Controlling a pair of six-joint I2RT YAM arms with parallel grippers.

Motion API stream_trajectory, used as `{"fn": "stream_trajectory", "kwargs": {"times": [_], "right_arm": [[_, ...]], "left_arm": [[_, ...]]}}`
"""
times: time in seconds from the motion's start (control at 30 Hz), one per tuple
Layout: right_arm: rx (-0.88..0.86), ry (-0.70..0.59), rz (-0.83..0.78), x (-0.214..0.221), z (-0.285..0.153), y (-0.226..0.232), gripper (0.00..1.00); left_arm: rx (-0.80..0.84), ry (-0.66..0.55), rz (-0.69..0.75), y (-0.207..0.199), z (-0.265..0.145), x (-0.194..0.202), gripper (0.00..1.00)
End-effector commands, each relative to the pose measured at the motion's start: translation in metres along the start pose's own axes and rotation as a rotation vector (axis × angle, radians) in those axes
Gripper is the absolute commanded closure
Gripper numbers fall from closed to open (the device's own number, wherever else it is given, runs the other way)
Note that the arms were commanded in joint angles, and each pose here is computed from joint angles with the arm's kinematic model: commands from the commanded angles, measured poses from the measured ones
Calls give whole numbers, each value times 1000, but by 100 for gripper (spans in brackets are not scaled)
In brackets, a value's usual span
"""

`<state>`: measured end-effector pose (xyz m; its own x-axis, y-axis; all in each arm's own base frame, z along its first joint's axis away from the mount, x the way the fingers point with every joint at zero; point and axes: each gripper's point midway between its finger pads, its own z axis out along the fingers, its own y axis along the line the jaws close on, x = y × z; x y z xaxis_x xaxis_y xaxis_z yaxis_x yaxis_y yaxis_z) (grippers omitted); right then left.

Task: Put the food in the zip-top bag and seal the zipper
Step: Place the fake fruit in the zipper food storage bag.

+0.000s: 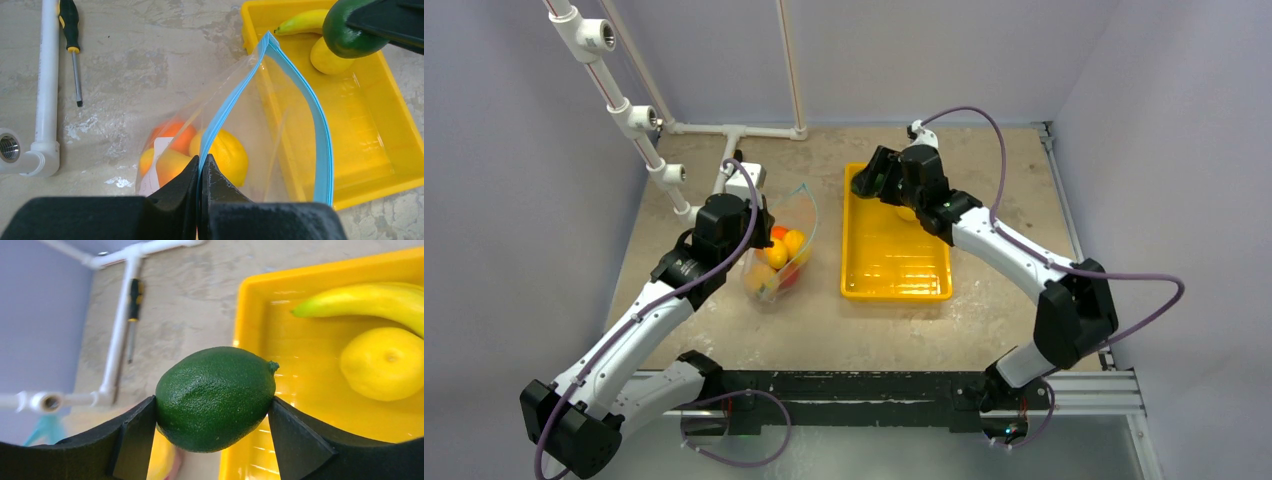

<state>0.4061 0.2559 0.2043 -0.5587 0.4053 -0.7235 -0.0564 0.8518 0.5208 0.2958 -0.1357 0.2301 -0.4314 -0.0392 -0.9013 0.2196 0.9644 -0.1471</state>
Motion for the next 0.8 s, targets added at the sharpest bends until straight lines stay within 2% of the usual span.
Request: {"fn": "stream_trajectory", "kwargs": {"times": [0.0,0.6,0.77], "right_arm": [[-263,-87,-103,-27,-43,63,64],[-582,-164,-294,-14,-124,166,62],[-590,-150,-328,-1,-123,179,61]], "left_arm": [[12,-51,-9,-2,-2,-14,100],[10,-54,-11,-1,-4,-14,100],[10,-50,-10,-1,-3,-13,100]]}}
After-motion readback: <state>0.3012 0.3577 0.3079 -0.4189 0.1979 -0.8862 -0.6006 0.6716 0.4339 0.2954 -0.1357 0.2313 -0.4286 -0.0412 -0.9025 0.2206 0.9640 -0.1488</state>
